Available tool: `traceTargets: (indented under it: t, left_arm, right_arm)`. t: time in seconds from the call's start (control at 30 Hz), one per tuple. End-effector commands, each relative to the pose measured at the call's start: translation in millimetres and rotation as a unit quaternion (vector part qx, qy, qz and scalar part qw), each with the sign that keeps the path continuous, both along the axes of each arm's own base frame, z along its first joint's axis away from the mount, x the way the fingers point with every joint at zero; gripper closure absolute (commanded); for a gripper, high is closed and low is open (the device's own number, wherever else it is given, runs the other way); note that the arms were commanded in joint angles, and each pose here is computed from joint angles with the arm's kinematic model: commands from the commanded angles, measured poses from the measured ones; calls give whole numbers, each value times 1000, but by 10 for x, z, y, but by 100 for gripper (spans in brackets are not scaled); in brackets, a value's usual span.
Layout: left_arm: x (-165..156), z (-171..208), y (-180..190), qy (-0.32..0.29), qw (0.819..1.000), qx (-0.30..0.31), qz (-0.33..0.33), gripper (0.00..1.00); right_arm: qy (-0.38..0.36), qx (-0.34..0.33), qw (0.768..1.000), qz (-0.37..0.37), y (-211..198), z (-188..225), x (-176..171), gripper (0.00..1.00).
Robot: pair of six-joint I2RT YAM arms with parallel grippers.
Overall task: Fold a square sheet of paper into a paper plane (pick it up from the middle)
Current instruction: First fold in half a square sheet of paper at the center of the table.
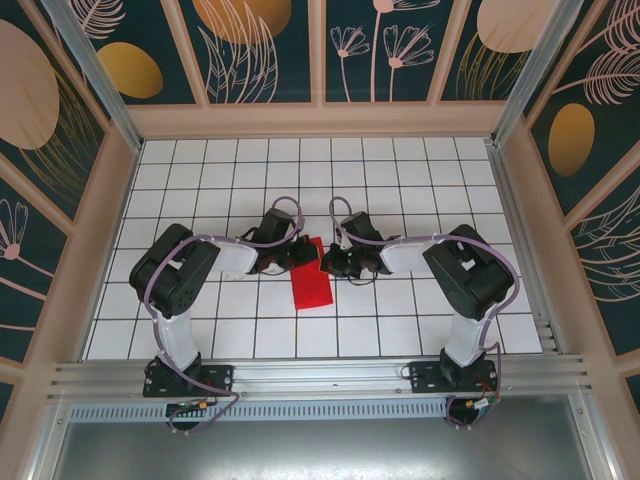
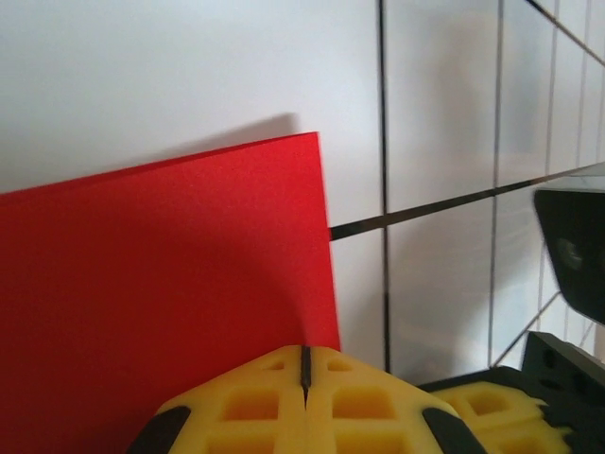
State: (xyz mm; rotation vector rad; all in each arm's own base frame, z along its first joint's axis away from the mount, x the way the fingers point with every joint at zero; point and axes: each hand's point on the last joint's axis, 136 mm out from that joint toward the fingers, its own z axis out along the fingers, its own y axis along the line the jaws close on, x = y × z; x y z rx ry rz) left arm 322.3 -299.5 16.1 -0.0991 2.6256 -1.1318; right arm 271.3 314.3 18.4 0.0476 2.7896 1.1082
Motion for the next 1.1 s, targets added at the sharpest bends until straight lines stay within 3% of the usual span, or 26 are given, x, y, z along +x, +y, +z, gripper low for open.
traceTargets:
  t: [0.0, 0.7, 0.9, 1.07]
  left_arm:
    - [-23, -200, 101, 11, 999, 43, 8, 100]
    - [-68, -325, 253, 21, 996, 74, 32, 100]
    - [-28, -55, 113, -3, 999, 31, 14, 99]
    - [14, 310, -21, -37, 999, -19, -3, 93]
  right_arm:
    - [17, -19, 1000, 17, -30, -85, -141, 100]
    - [23, 1, 997, 73, -35, 19, -530, 95]
    - [-11, 19, 998, 65, 6, 206, -435, 89]
    - [2, 21, 998, 67, 7, 136, -481, 90]
